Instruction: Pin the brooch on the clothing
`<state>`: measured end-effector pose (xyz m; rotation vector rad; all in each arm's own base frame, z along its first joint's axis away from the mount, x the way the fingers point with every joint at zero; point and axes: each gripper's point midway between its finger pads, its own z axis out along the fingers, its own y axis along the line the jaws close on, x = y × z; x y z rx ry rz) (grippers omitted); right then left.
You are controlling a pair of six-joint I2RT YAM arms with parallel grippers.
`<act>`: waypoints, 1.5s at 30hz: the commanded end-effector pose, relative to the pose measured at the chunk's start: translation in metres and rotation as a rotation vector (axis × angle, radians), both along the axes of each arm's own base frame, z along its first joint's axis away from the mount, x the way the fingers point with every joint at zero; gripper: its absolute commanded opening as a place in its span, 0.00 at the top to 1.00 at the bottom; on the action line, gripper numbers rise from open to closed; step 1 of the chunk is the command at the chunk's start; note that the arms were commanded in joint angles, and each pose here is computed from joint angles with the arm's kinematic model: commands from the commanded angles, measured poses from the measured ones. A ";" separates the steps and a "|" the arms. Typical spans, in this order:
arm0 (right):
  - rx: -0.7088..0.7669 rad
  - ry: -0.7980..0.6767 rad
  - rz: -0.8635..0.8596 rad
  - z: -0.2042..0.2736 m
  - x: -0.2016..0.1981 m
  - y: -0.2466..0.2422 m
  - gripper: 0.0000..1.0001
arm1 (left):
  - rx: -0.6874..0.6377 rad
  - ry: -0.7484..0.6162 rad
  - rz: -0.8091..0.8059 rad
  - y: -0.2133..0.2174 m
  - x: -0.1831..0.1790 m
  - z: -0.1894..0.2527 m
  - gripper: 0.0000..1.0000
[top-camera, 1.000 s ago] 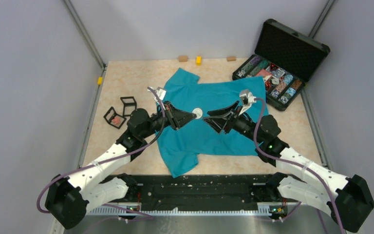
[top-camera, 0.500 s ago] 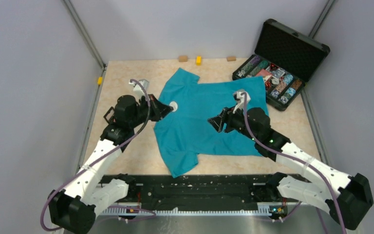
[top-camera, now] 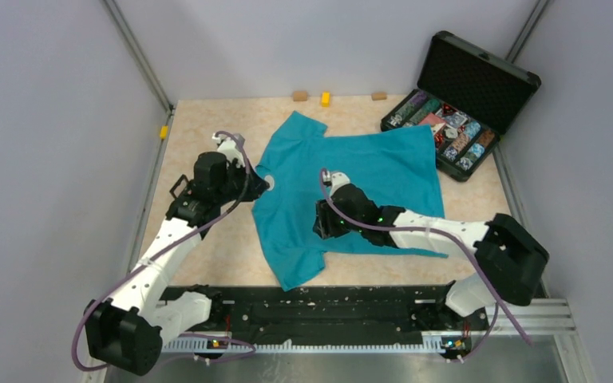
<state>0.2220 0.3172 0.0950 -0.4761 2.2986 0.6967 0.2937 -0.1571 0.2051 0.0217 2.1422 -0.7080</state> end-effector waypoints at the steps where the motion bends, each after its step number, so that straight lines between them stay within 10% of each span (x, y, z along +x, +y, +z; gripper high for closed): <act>1: 0.053 -0.037 -0.012 0.012 0.017 0.043 0.52 | 0.094 -0.065 0.114 0.031 0.006 0.010 1.00; 21: -0.205 -0.057 -0.004 -0.056 0.036 0.096 0.62 | 0.127 -0.101 0.158 0.045 -0.002 0.019 1.00; 26: -0.275 -0.070 -0.026 -0.065 0.038 0.091 0.78 | 0.123 -0.099 0.154 0.044 -0.002 0.018 1.00; 32: -0.255 -0.063 -0.039 -0.063 0.035 0.090 1.00 | 0.111 -0.102 0.126 0.039 -0.003 0.017 1.00; 45: -0.048 -0.080 -0.020 -0.040 0.025 0.102 1.00 | -0.084 0.134 0.140 0.003 -0.023 -0.062 1.00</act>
